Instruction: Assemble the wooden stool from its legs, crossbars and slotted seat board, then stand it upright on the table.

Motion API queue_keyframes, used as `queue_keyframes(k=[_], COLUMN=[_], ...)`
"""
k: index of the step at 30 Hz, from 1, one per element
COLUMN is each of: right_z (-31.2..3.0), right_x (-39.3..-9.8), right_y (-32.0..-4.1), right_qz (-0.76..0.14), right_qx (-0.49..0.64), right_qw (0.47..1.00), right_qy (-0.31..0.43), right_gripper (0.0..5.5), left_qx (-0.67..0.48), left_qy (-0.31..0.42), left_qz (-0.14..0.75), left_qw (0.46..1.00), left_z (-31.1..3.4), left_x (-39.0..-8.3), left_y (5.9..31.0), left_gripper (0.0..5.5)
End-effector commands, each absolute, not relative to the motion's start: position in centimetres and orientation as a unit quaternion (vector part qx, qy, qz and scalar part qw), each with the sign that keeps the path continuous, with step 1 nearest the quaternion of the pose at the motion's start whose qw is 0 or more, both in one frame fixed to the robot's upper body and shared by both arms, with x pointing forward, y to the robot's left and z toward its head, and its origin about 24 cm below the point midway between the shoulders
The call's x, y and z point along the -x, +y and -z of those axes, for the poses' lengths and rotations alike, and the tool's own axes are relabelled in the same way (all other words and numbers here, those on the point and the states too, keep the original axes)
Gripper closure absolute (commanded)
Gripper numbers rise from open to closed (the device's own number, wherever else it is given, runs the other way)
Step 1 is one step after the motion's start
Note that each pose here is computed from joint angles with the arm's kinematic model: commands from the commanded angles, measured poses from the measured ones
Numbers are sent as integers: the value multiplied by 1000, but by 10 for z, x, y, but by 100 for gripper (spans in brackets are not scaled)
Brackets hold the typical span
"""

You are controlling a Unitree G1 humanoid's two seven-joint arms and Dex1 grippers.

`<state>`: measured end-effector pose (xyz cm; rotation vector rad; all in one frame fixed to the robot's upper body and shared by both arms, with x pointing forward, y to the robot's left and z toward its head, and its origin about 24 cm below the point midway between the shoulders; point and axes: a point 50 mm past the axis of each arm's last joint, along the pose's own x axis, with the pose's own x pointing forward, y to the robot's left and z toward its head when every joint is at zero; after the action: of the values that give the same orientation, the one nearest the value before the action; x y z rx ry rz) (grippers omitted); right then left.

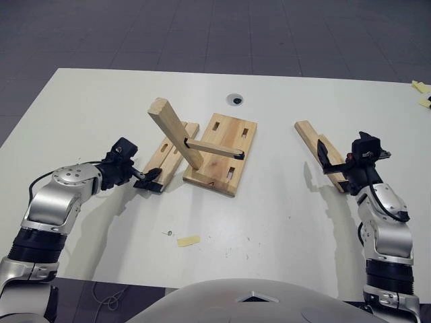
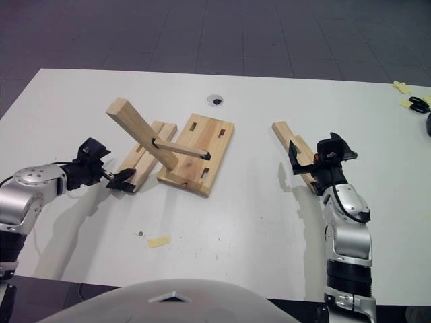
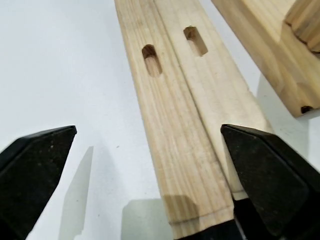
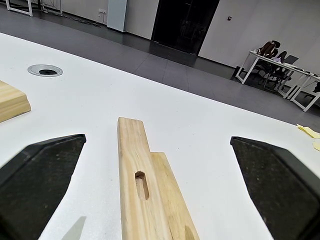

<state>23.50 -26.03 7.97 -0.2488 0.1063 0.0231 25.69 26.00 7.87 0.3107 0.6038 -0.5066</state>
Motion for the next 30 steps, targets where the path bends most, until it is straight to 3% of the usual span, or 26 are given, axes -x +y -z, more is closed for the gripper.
queue_keyframes(k=[1, 6, 16, 25, 30], right_z=[-77, -76, -74, -73, -73], right_x=[-234, -233, -232, -231, -230], right_y=[-255, -253, -248, -246, -244], right_qz=[-18, -16, -26, -24, -25], right_qx=[126, 127, 132, 132, 134], right_qw=[990, 990, 989, 989, 989], right_qy=[54, 53, 55, 56, 54], right_gripper=[10, 10, 10, 10, 10], left_qx=[-158, -187, -164, -198, -235], left_qy=[278, 287, 270, 335, 338], left_qz=[230, 237, 279, 314, 293], left_qw=[919, 909, 907, 866, 863], left_z=[-88, -87, -103, -69, -67], left_x=[-264, -266, -272, -252, -260], left_y=[268, 273, 260, 259, 271], left_gripper=[12, 12, 12, 12, 31])
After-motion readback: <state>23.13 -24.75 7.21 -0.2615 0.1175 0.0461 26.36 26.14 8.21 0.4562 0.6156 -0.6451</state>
